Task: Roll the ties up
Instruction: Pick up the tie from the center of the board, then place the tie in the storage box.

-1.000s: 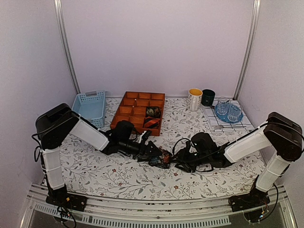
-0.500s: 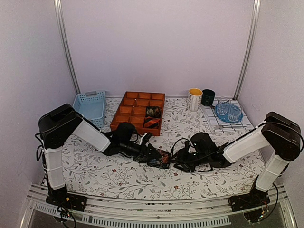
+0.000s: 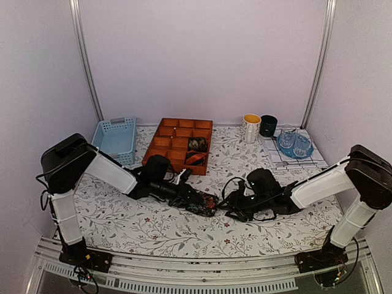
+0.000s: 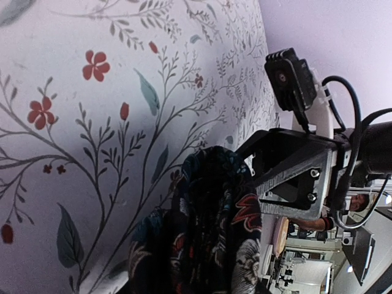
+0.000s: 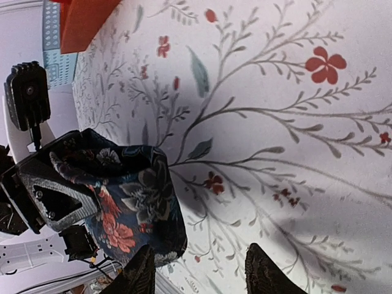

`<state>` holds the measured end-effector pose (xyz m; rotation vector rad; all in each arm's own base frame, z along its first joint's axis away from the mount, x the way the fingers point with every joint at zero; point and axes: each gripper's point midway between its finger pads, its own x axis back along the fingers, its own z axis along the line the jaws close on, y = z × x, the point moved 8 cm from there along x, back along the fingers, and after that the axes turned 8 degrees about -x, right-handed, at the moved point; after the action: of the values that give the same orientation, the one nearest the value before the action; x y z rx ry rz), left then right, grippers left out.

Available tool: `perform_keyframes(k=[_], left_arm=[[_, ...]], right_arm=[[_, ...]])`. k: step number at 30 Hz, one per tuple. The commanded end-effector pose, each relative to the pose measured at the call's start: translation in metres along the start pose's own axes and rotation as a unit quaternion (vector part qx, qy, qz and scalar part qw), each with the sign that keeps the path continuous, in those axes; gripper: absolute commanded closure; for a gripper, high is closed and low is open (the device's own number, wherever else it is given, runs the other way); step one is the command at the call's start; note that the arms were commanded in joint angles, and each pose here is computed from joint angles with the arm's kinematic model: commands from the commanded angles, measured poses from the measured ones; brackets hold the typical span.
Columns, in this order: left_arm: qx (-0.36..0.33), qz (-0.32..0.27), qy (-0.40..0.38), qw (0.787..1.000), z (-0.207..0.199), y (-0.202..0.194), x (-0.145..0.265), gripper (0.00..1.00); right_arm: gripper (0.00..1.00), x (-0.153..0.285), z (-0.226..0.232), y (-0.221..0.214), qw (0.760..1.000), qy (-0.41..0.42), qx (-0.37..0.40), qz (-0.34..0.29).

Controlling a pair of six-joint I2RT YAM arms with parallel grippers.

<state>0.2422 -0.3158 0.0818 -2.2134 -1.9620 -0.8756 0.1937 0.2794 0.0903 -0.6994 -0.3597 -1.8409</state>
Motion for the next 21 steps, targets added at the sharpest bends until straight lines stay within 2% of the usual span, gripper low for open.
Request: perform_keyframes(k=[1, 5, 10, 16, 21], left_arm=[[-0.025, -0.034, 0.011, 0.999, -0.020, 0.018, 0.031, 0.88], [-0.031, -0.049, 0.041, 0.997, -0.029, 0.030, 0.059, 0.91], [-0.026, -0.081, 0.105, 0.991, -0.028, 0.054, 0.114, 0.91], [-0.016, -0.113, 0.160, 0.981, -0.016, 0.089, 0.172, 0.92], [-0.028, -0.094, 0.188, 0.977, -0.008, 0.122, 0.180, 0.92]], right_arm=[[0.50, 0.055, 0.060, -0.004, 0.995, 0.080, 0.059, -0.029], [0.49, 0.087, 0.078, -0.005, 0.990, 0.088, 0.092, -0.066], [0.48, 0.112, 0.086, -0.005, 0.984, 0.085, 0.125, -0.096], [0.47, 0.113, 0.073, -0.001, 0.982, 0.066, 0.143, -0.104], [0.47, 0.106, 0.064, 0.004, 0.983, 0.056, 0.150, -0.093]])
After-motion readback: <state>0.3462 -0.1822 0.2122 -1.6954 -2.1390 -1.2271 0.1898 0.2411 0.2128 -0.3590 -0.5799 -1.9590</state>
